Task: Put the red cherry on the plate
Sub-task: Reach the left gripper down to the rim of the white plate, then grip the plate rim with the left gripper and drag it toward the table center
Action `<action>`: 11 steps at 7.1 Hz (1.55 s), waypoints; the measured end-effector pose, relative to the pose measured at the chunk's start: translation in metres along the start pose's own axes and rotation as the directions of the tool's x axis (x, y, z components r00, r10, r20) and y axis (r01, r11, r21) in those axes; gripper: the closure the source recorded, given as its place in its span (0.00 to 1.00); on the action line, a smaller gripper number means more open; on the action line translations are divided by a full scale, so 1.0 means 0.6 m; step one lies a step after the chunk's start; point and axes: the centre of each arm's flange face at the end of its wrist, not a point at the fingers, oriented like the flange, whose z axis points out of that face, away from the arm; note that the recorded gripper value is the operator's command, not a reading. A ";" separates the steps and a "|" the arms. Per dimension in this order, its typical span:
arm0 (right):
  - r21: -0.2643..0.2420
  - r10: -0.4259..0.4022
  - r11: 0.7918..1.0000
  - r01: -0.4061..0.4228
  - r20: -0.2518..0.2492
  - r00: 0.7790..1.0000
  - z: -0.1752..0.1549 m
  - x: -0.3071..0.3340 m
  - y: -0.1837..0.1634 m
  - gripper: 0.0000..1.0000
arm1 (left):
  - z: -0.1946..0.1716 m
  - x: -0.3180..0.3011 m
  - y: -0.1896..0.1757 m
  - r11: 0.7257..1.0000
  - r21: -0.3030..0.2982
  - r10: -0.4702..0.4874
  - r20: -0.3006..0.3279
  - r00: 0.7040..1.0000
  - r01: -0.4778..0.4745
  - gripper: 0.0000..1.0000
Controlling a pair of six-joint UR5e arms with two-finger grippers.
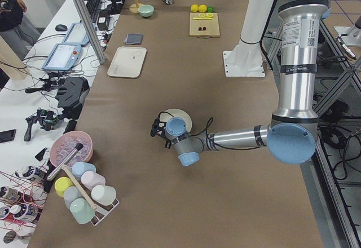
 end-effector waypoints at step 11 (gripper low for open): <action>0.019 0.013 1.000 -0.013 0.000 1.000 -0.016 -0.012 0.062 0.00 | -0.079 0.581 -0.272 0.949 -0.127 -0.295 -0.028 0.955 0.289 1.00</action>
